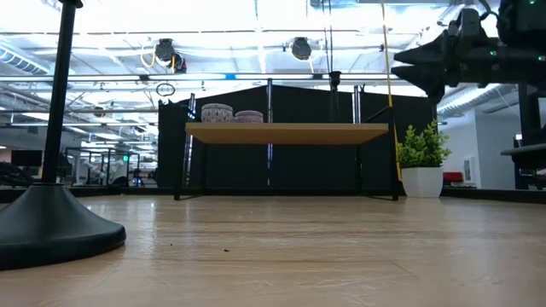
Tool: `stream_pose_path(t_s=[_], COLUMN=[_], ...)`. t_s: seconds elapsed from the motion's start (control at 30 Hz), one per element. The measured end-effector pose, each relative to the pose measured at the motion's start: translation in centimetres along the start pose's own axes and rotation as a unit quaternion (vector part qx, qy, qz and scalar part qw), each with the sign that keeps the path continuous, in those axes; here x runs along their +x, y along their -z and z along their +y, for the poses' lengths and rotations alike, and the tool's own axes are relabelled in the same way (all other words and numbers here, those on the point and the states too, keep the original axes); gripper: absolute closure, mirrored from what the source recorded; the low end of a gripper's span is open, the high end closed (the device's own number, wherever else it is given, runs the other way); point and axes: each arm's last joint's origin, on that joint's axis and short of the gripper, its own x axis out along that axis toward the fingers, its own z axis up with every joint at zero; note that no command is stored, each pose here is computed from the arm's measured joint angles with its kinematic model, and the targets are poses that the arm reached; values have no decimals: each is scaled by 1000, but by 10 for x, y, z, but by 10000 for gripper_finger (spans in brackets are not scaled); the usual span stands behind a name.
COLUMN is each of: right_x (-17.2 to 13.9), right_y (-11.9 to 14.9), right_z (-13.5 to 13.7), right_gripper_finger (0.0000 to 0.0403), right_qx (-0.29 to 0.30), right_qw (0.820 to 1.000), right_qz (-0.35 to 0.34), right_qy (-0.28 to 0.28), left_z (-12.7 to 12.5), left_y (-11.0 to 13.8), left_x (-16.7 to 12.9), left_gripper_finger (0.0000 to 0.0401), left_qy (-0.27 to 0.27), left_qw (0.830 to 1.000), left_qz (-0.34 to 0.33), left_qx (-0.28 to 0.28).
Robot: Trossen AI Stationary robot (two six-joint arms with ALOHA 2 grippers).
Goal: Pick & Place candle stick holders
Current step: Put the left black candlestick holder on the shelf
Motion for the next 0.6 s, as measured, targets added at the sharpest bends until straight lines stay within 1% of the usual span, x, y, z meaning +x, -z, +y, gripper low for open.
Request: stream_pose_path(t_s=[0.13, 0.27, 0.37, 0.47, 0.53, 0.6], right_x=[-1, -1, 2, 3, 4, 4], right_y=[3, 3, -1, -9, -16, -22], right_z=[-1, -1, 0, 1, 2, 4], right_gripper_finger=[243, 243, 243, 243, 243, 243], right_qx=[5, -4, -8, -28, -44, -54], right_qw=[1000, 1000, 998, 991, 987, 988], right_qz=[10, 20, 64, 122, 138, 130], right_qy=[3, 6, 19, 48, 64, 60], left_z=[0, 0, -1, -3, -5, -6], left_y=[0, 1, 1, 1, 2, 2], left_x=[0, 0, 4, 10, 14, 20], left_gripper_finger=[160, 160, 160, 160, 160, 160], left_qy=[2, 8, 4, 4, 3, -3], left_qw=[1000, 1000, 1000, 999, 999, 998], left_qz=[9, 20, 25, 43, 54, 60], left_qx=[-5, -6, -8, -6, -3, 4])
